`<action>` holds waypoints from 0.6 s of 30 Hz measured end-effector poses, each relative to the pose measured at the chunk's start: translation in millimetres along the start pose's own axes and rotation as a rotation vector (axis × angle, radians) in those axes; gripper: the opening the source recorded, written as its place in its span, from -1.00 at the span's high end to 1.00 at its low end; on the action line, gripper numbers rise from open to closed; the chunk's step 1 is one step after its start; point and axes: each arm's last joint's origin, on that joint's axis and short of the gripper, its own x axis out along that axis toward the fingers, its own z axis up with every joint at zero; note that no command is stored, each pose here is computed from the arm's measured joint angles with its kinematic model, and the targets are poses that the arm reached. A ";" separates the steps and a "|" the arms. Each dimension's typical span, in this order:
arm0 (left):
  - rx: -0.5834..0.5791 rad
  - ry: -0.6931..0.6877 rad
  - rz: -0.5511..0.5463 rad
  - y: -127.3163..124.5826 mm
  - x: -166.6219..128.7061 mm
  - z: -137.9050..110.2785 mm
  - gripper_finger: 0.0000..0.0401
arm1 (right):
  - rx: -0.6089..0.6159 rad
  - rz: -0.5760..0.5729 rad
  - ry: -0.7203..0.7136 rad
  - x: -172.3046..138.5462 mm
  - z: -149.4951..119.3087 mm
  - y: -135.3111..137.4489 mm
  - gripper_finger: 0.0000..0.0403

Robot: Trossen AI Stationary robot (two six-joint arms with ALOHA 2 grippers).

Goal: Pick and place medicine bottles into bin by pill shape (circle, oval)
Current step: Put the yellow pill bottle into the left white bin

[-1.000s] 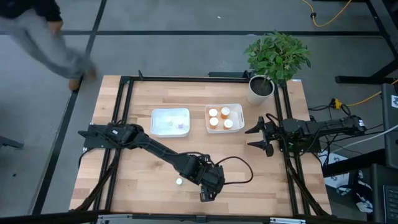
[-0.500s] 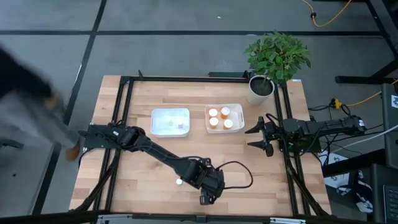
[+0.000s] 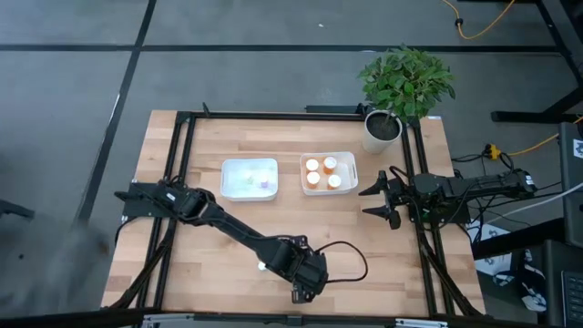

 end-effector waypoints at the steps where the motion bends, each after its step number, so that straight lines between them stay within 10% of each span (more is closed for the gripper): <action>1: 0.001 0.003 0.004 -0.2 2.6 -0.6 -0.03 | 0.000 0.000 0.000 0.0 0.0 0.0 -0.39; 18: -0.008 0.053 0.048 1.8 17.1 -10.1 -0.04 | 0.000 0.000 0.000 0.0 0.0 0.0 -0.39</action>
